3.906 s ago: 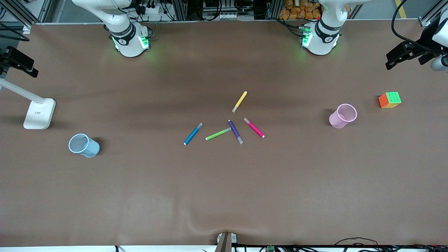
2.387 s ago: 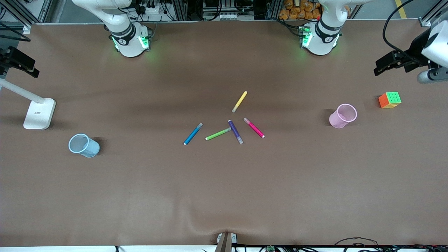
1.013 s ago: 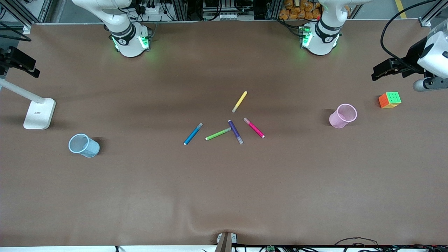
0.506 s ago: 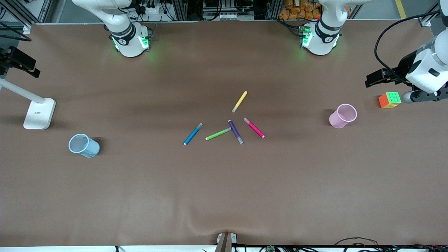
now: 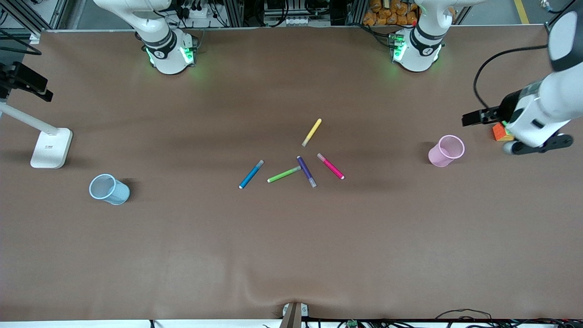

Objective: Place pink and blue markers in matching cups
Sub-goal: 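Reach the left gripper to the pink marker while the right gripper reaches the blue marker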

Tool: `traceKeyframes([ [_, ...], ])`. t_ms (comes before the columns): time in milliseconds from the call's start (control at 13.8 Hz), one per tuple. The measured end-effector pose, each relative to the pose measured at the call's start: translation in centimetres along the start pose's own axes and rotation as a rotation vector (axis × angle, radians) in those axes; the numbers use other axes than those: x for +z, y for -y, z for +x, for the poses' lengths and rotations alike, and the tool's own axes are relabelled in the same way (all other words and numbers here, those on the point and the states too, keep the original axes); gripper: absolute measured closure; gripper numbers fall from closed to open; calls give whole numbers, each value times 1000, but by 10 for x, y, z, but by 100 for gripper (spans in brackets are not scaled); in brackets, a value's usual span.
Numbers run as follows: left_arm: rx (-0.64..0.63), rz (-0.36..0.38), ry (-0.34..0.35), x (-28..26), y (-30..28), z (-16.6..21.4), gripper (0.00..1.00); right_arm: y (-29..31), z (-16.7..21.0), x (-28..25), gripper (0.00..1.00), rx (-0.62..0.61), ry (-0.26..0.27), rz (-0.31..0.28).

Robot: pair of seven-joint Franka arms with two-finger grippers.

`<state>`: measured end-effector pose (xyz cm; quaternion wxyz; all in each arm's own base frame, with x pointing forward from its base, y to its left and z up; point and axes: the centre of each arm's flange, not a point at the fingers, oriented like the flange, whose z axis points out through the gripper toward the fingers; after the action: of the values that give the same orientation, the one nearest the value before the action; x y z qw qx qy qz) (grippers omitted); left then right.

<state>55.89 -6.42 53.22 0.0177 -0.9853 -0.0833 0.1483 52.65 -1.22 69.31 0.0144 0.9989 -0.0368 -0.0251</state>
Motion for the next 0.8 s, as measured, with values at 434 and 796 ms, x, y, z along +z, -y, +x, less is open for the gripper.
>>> traceKeyframes([
  [434, -91, 34, 75, 41, -90, -7, 0, -1, 3, 5, 0, 3, 12, 0],
  [796, -167, 6, 213, 97, -143, 2, 0, -2, 20, 34, 0, 5, 74, -5],
])
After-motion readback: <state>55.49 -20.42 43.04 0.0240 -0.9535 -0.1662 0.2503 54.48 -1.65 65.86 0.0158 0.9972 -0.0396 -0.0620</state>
